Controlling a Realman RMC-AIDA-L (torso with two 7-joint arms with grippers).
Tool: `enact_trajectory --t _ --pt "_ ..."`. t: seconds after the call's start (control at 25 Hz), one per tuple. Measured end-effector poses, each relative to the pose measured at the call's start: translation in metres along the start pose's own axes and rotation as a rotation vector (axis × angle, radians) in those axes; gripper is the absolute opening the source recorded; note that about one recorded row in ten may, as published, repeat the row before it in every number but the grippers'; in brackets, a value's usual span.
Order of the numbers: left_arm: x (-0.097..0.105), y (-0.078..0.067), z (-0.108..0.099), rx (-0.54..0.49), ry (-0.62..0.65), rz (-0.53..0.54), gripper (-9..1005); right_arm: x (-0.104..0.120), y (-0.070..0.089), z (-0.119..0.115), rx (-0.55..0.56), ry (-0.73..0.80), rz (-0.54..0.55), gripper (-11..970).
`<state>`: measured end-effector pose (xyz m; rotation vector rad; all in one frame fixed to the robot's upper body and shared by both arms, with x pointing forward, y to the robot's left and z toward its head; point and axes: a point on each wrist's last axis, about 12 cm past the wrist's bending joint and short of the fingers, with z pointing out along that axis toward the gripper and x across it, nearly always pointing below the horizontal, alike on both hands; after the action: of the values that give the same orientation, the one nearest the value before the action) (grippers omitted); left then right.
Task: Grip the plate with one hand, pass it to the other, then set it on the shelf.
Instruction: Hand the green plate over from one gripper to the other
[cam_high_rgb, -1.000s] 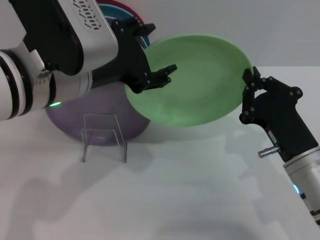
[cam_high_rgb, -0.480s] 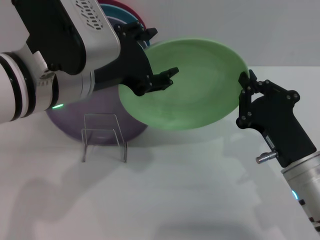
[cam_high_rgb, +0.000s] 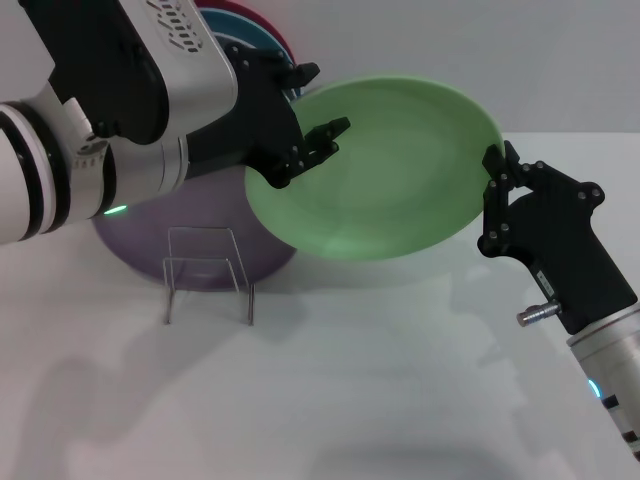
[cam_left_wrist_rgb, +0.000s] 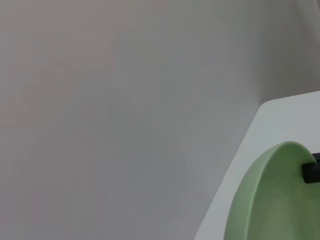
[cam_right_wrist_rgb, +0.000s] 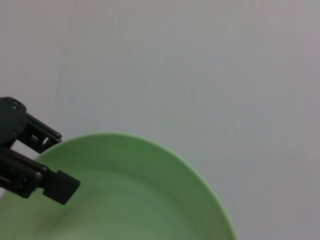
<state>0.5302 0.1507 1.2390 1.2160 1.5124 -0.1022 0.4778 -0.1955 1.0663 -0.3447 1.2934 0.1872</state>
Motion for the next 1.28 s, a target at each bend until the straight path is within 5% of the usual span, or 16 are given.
enact_trajectory --t 0.4,0.88,0.96,1.28 --pt "-0.001 0.0 0.0 0.0 -0.004 0.011 430 0.0 -0.001 0.001 0.0 -0.001 -0.002 88" --pt "-0.002 -0.008 0.008 -0.018 -0.002 0.104 148 0.0 -0.002 -0.001 0.004 -0.007 -0.006 106" --pt "-0.003 -0.01 0.009 -0.031 -0.007 0.118 83 -0.001 -0.002 -0.006 0.012 -0.038 -0.017 109" --pt "-0.005 -0.012 0.008 -0.059 -0.021 0.146 84 -0.008 0.001 -0.043 -0.018 -0.238 -0.06 122"
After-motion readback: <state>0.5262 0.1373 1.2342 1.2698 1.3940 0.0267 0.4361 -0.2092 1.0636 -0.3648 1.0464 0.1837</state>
